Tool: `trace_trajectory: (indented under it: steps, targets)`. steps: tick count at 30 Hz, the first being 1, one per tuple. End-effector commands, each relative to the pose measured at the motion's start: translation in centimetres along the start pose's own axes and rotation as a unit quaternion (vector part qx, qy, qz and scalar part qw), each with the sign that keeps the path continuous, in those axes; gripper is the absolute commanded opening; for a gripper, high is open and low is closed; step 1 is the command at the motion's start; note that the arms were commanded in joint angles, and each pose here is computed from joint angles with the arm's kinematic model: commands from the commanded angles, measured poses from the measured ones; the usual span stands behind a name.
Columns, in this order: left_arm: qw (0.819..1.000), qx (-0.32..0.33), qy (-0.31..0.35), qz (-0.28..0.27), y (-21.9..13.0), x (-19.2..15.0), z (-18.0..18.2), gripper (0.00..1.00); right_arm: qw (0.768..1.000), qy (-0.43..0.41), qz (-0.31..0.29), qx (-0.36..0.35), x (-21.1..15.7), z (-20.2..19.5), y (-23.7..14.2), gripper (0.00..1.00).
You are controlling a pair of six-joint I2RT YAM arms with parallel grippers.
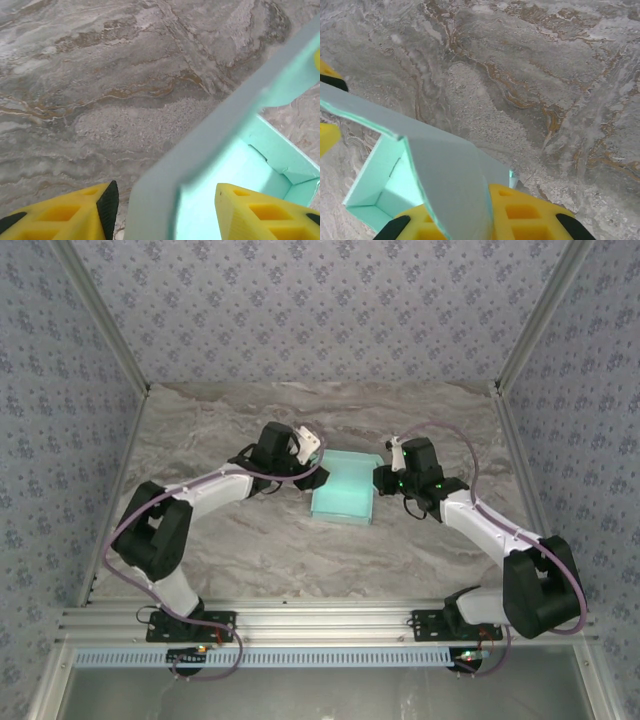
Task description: Fold the paper box
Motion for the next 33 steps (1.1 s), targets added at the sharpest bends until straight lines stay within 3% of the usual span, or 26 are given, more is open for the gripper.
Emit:
trace_trajectory:
  steps: [1, 4, 12, 16, 21, 26, 33]
  targets:
    - [0.999, 0.021, -0.008, -0.022, -1.4, 0.9, 0.5, 0.56, 1.0, -0.006, -0.01, -0.016, -0.3, -0.2, -0.2, 0.13]
    - [0.999, 0.024, -0.014, -0.027, -1.7, 0.3, 0.6, 0.55, 1.0, -0.006, -0.012, -0.016, -0.3, -0.2, -0.1, 0.13]
    - [0.999, 0.022, 0.003, -0.03, -1.5, -0.1, 0.6, 0.41, 1.0, -0.017, -0.012, -0.02, -0.2, 0.2, -0.1, 0.12]
    - [1.0, 0.01, 0.019, -0.021, -0.7, 0.0, 0.8, 0.18, 0.999, -0.02, -0.011, -0.027, -0.1, 0.2, -0.2, 0.12]
    - [0.999, -0.008, -0.002, -0.034, -0.2, -0.2, 0.6, 0.06, 0.999, -0.016, -0.014, -0.025, 0.1, 0.7, -0.2, 0.12]
    - [0.997, -0.005, -0.047, -0.057, 0.2, 0.3, -0.1, 0.03, 0.999, -0.006, -0.017, -0.04, -0.3, 1.8, 0.1, 0.11]
    - [0.985, 0.052, -0.129, -0.1, 0.6, 1.0, -0.9, 0.03, 0.996, -0.009, -0.051, -0.077, -1.7, 3.4, 0.5, 0.09]
Point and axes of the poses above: each hand's point on the last joint's axis, 136 mm out from that joint toward the fingers, its own y axis out along the fingers, its own z axis along the line the jaws close on, x = y × z, the point moved 8 cm from there along -y, back along the fingers, and after that the axes turned 4 degrees about y, right-handed, at the moved point
